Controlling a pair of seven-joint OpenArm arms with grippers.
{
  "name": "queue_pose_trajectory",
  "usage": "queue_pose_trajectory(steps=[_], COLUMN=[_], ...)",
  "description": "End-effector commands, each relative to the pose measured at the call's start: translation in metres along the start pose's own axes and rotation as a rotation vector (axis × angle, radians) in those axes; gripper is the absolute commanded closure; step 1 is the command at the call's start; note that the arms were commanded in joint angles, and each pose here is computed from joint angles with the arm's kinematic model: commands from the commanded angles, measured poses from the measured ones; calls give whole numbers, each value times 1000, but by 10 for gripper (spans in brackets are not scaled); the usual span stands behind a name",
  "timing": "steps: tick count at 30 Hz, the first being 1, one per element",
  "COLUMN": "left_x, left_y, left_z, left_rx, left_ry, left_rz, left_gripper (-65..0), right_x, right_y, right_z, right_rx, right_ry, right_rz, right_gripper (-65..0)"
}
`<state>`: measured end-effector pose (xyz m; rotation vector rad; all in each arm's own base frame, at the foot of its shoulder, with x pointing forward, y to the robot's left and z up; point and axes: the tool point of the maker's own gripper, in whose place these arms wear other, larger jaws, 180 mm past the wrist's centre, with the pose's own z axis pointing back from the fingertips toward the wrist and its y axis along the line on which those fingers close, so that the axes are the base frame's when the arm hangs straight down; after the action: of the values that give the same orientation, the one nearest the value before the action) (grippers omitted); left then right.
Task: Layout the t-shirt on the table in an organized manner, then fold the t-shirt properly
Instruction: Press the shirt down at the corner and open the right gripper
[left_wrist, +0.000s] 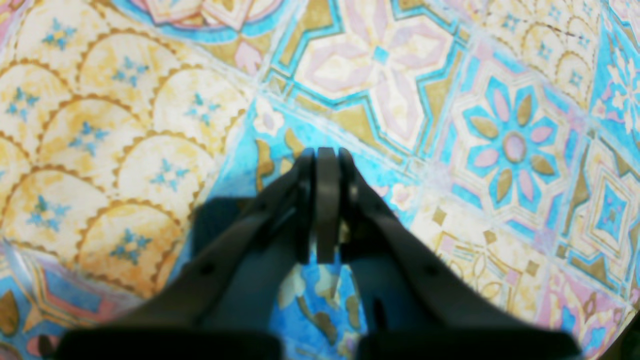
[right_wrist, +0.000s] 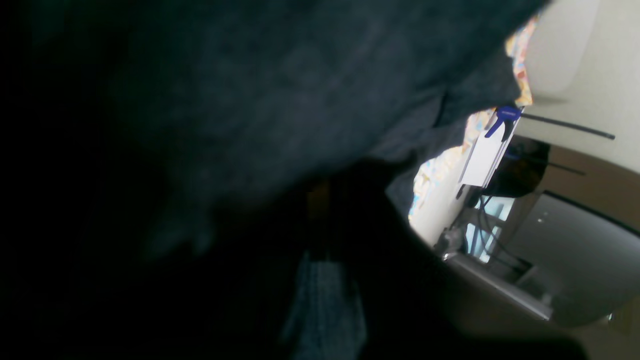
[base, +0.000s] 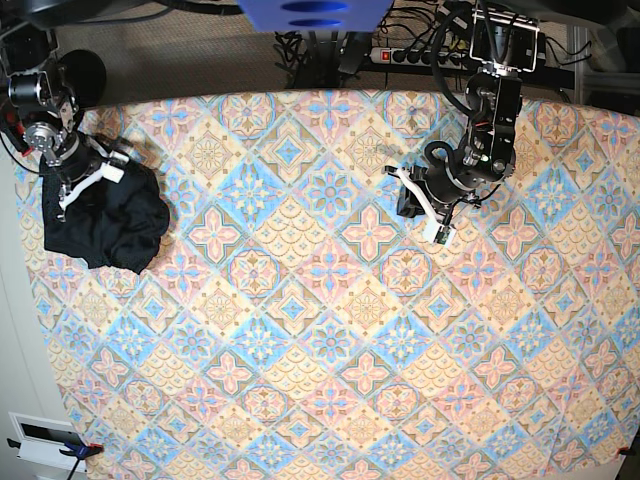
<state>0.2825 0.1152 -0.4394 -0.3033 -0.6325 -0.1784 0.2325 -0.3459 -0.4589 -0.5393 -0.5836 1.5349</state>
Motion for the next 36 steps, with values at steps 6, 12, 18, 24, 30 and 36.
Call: queue_pose_trajectory(steps=[6,12,18,24,30,36], left_x=[-12,-14,-14,-15,-14,-11], left_y=[8,8,8,6,6,5], left_z=[1,1,2,1,1,0], left_rx=[33,33,34,30,29,29], left_ry=[64,67,66,66,64,59], left_rz=[-13,-12,-11,-7,-7,-8], left_gripper=[0,0,0,0,0,0], right_x=[-4,-9,-12,5,29,39], right_y=[102,103,98,74,26,-35], right_z=[19,20,18,-1,-6,-2], right_rx=[382,393,392,346,209,46], right_ry=[41,53,58,20,-8,4], right_rz=[327,406,457,502,498,476], right_gripper=[0,0,0,0,0,0])
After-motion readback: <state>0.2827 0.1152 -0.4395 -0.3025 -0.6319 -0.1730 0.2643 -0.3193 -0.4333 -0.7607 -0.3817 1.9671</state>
